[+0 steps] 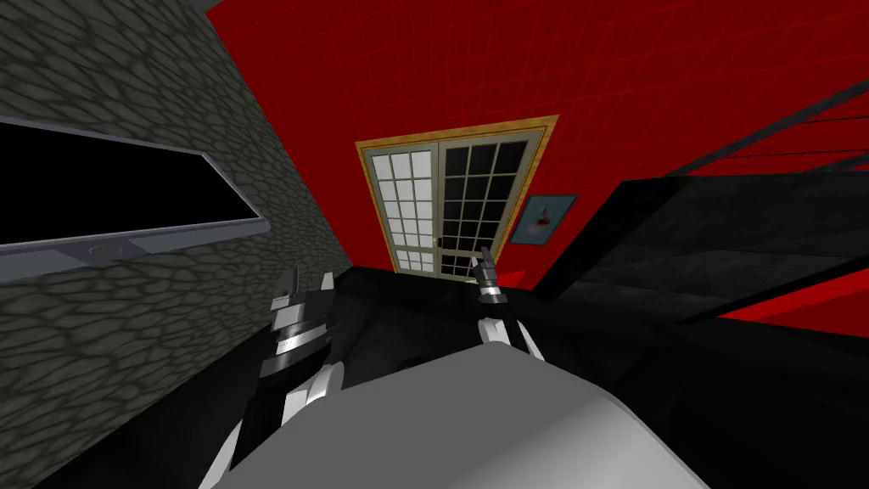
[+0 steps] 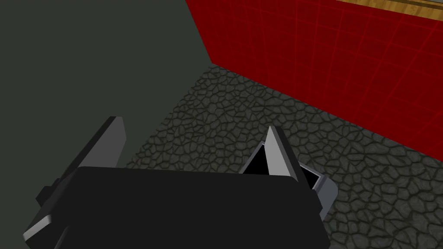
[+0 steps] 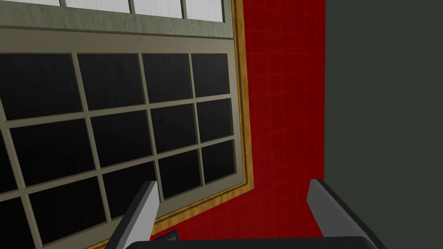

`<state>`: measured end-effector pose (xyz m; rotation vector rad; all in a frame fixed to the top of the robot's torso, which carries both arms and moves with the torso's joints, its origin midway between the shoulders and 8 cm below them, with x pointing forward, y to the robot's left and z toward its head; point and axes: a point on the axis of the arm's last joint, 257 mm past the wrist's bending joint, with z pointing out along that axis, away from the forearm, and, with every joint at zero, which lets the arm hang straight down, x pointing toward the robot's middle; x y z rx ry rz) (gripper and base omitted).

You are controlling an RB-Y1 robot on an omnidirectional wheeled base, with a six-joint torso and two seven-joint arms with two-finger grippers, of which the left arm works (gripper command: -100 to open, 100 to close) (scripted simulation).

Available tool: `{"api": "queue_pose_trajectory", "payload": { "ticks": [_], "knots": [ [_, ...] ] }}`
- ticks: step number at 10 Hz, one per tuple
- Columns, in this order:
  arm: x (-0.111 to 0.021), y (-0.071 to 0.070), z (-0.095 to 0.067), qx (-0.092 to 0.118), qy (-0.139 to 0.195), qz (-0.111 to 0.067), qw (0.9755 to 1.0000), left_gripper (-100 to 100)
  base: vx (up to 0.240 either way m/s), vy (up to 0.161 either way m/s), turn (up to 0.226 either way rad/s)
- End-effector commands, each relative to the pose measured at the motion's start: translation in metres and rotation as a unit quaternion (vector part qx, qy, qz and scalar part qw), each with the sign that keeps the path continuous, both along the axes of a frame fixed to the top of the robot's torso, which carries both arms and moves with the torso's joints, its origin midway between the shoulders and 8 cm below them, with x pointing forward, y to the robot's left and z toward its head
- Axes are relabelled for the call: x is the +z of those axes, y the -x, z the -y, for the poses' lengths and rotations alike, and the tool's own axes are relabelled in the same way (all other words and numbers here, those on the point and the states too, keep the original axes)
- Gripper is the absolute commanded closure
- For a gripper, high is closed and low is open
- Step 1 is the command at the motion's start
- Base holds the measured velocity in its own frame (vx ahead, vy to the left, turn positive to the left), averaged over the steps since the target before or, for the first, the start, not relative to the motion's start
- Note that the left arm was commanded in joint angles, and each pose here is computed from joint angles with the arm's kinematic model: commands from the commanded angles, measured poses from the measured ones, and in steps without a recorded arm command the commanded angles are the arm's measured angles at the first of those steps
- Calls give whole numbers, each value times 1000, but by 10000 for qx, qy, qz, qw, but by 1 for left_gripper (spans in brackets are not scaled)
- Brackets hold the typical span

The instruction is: Pull the door open

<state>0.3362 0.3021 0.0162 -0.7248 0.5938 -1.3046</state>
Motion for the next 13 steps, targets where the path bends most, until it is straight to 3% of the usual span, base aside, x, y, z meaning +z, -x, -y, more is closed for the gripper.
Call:
{"api": "queue_pose_trajectory", "payload": {
  "ticks": [1, 5, 10, 13],
  "knots": [
    [-10, -3, -2, 107, -188, -120, 9997, -100, 66, -37, -115],
    [-36, -11, -10, 384, -635, -408, 9964, -100, 148, -42, -109],
    [-66, -17, -21, 723, -1156, -742, 9879, -100, 112, -38, -97],
    [-84, -19, -28, 918, -1452, -931, 9807, -100, 93, -29, -95]
  ]
}}
